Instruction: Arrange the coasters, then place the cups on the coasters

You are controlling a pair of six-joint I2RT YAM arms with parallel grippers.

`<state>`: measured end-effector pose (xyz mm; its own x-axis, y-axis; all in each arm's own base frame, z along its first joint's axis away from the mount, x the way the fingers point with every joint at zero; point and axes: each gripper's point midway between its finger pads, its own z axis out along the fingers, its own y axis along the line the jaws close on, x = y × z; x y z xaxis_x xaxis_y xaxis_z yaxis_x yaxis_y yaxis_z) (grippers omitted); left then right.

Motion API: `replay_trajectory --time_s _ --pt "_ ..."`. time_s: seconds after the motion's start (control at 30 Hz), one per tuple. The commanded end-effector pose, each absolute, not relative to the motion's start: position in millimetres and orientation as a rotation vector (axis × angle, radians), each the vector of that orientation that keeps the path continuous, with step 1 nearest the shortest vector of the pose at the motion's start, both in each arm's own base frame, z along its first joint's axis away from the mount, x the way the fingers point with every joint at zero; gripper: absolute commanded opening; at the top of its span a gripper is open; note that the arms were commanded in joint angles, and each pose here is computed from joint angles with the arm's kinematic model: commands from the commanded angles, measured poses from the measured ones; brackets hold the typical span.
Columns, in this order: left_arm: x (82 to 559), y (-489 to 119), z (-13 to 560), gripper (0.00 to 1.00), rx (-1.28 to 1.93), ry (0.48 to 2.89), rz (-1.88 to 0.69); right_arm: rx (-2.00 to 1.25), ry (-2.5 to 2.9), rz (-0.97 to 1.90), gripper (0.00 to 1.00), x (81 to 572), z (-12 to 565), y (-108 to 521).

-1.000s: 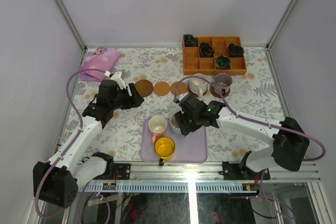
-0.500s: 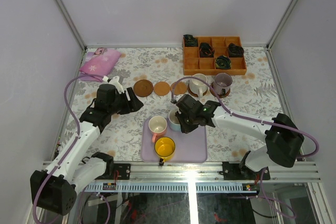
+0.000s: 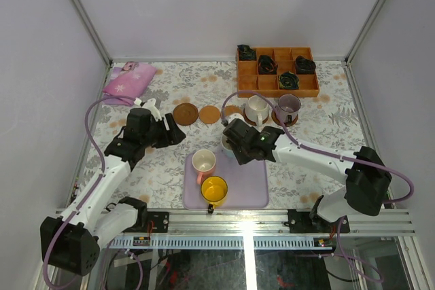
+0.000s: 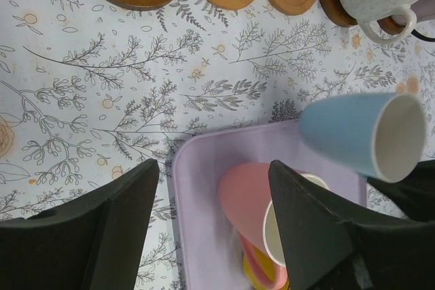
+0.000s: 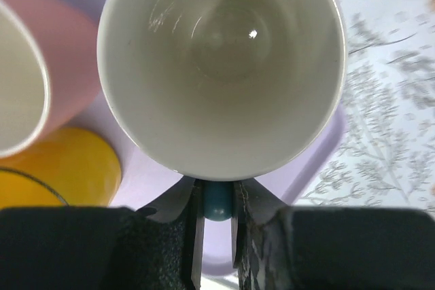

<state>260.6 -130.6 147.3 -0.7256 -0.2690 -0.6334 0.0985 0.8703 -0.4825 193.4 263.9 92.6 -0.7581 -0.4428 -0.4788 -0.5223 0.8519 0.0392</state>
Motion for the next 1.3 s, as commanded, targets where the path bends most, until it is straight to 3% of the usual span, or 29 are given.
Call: replay_trajectory --time_s 0.0,0.2,0.57,1.27 --pt "276 -131 168 0.66 -0.085 2.214 -0.620 -0.474 2.312 0.164 0.00 254 151 276" --pt "286 -132 170 0.66 -0.080 2.199 -0.612 -0.395 2.166 0.076 0.00 292 174 283" --pt "301 -137 170 0.66 -0.047 2.190 -0.613 -0.313 2.165 0.089 0.00 365 159 291" --pt "305 -138 165 0.67 -0.049 2.204 -0.609 -0.320 2.302 0.130 0.00 395 139 298"
